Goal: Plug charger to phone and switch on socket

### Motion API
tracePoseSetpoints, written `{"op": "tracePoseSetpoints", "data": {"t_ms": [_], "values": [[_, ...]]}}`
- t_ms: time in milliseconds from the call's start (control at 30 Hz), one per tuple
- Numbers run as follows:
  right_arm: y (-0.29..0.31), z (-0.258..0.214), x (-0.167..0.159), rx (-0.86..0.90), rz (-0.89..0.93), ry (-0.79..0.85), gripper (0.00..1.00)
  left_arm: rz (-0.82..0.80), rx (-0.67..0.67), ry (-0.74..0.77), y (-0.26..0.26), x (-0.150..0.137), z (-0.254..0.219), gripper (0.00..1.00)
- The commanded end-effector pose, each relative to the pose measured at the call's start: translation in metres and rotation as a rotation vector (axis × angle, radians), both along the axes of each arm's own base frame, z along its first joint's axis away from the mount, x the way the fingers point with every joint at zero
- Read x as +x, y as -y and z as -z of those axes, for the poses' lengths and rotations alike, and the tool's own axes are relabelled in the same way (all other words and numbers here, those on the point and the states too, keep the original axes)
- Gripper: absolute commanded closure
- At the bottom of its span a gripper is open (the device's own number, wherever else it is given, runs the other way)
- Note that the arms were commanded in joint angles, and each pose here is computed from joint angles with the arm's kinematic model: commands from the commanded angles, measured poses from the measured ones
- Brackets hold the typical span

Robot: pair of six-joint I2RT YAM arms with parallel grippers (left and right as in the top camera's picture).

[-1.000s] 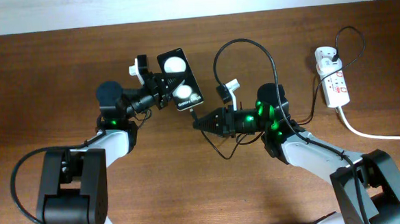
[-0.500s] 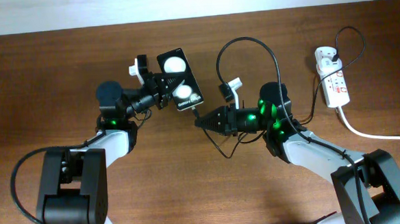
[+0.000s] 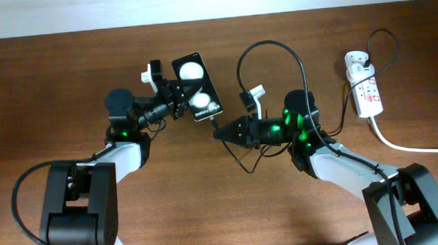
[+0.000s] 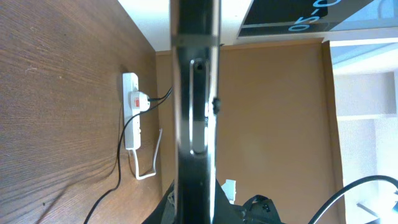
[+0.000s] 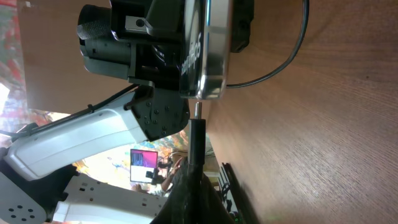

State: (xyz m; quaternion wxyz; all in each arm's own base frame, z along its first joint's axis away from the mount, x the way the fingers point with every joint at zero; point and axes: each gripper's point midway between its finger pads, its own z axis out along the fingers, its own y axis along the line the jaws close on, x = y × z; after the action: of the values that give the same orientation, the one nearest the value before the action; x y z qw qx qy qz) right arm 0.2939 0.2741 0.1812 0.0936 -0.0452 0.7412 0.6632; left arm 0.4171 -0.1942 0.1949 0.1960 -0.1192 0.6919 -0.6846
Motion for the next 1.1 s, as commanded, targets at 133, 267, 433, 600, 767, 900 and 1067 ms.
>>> {"op": "tracePoseSetpoints", "data": {"t_ms": [133,267,433,600,767,900,1067], "values": [[0.0002,-0.0020,-0.0016,0.003,-0.005,0.021,0.96,0.006,0.005,0.054,-0.0006,0.0001,-0.0099,1.00],[-0.0016,-0.0016,-0.0017,0.001,-0.002,0.023,0.96,0.007,0.005,0.054,-0.0004,-0.0001,-0.0099,1.00],[-0.0017,-0.0026,-0.0005,0.002,0.004,0.030,0.96,0.007,0.005,0.054,-0.0004,0.0000,-0.0098,1.00],[-0.0021,-0.0080,0.0004,0.015,0.004,0.064,0.96,0.007,0.006,0.054,-0.0004,0.0000,-0.0098,1.00],[-0.0017,-0.0033,-0.0006,0.004,0.003,0.033,0.96,0.004,0.005,0.053,-0.0006,0.0005,-0.0099,1.00],[-0.0019,-0.0032,-0.0025,0.006,-0.007,0.027,0.96,-0.004,0.005,0.054,-0.0012,0.0016,-0.0100,1.00],[-0.0020,-0.0034,-0.0025,0.006,-0.007,0.028,0.96,-0.004,0.005,0.054,-0.0012,0.0016,-0.0100,1.00]]}}
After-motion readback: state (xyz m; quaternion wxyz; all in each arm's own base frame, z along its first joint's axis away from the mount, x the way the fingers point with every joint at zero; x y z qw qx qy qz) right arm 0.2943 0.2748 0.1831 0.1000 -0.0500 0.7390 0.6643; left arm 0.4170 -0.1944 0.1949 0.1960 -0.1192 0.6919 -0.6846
